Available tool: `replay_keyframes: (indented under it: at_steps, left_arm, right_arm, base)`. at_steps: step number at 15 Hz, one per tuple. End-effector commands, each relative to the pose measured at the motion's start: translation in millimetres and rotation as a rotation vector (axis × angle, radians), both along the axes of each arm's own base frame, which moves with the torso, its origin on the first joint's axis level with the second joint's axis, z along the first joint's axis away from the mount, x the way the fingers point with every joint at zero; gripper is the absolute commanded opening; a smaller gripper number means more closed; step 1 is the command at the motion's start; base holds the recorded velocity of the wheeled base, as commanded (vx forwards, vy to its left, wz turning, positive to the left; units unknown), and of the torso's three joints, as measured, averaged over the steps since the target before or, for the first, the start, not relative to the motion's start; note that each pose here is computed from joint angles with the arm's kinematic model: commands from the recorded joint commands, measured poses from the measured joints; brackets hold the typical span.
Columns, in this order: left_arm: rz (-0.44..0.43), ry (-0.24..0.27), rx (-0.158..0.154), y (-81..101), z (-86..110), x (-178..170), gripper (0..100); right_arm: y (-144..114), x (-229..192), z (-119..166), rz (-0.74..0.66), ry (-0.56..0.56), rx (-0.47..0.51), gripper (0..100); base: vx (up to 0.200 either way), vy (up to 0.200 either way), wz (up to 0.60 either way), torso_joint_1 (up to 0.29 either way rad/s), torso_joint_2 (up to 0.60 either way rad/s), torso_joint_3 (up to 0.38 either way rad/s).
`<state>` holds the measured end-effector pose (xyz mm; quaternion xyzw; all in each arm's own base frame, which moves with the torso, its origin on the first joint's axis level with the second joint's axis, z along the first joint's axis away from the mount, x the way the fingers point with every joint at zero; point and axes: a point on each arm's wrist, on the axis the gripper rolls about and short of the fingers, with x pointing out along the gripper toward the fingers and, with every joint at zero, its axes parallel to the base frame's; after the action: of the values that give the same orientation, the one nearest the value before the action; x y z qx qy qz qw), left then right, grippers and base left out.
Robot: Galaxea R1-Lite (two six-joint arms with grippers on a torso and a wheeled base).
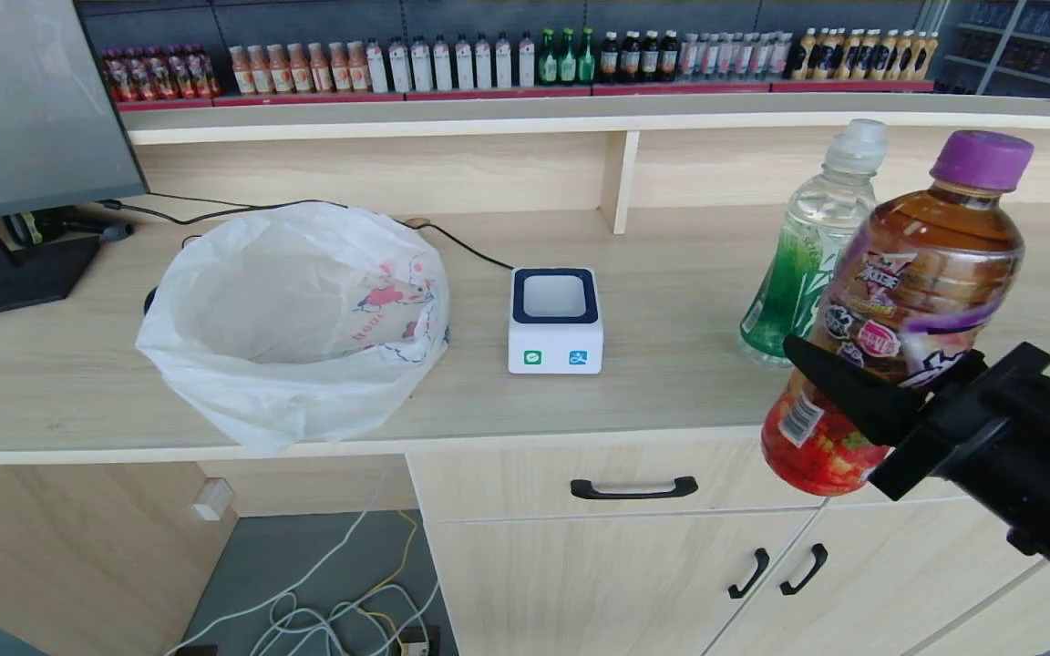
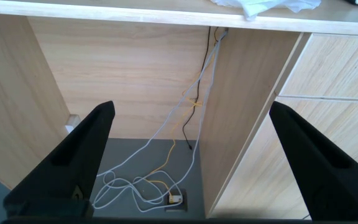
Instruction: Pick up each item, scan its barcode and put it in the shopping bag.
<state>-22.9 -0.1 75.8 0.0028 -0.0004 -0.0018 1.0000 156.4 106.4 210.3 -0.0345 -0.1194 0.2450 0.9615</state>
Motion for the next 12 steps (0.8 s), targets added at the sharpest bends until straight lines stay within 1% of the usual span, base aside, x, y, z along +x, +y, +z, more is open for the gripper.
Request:
replay_keyframes:
  at_steps: [1,3,6,8,10,12]
  left_arm:
    - [0.001,0.001,0.001,0.0,-0.4,0,100]
    - [0.001,-0.001,0.001,0.0,0.1,0,100]
    - [0.001,-0.001,-0.001,0.0,0.1,0,100]
    - [0.001,-0.001,0.001,0.0,0.1,0,100]
    - [0.001,-0.001,-0.001,0.0,0.1,0,100]
    - [0.001,0.001,-0.001,0.0,-0.4,0,100]
  right_arm:
    - [-2,-4,3,0.023,-0.014,0.013,0]
    - [3,0,6,0.107,-0.004,0.04,0]
    - [11,8,10,0.196,0.008,0.068,0]
    - [16,11,7,0.296,0.052,0.118,0]
    - [23,10,6,0.448,0.068,0.146,0]
    - [30,7,7,0.548,0.105,0.189,0]
  base:
    - [0.0,0.0,0.0,0.0,0.0,0.0]
    - [0.0,0.0,0.0,0.0,0.0,0.0]
    - [0.0,0.0,0.0,0.0,0.0,0.0]
    - [0.0,0.0,0.0,0.0,0.0,0.0]
    - [0.0,0.0,0.0,0.0,0.0,0.0]
    - [0.0,0.0,0.0,0.0,0.0,0.0]
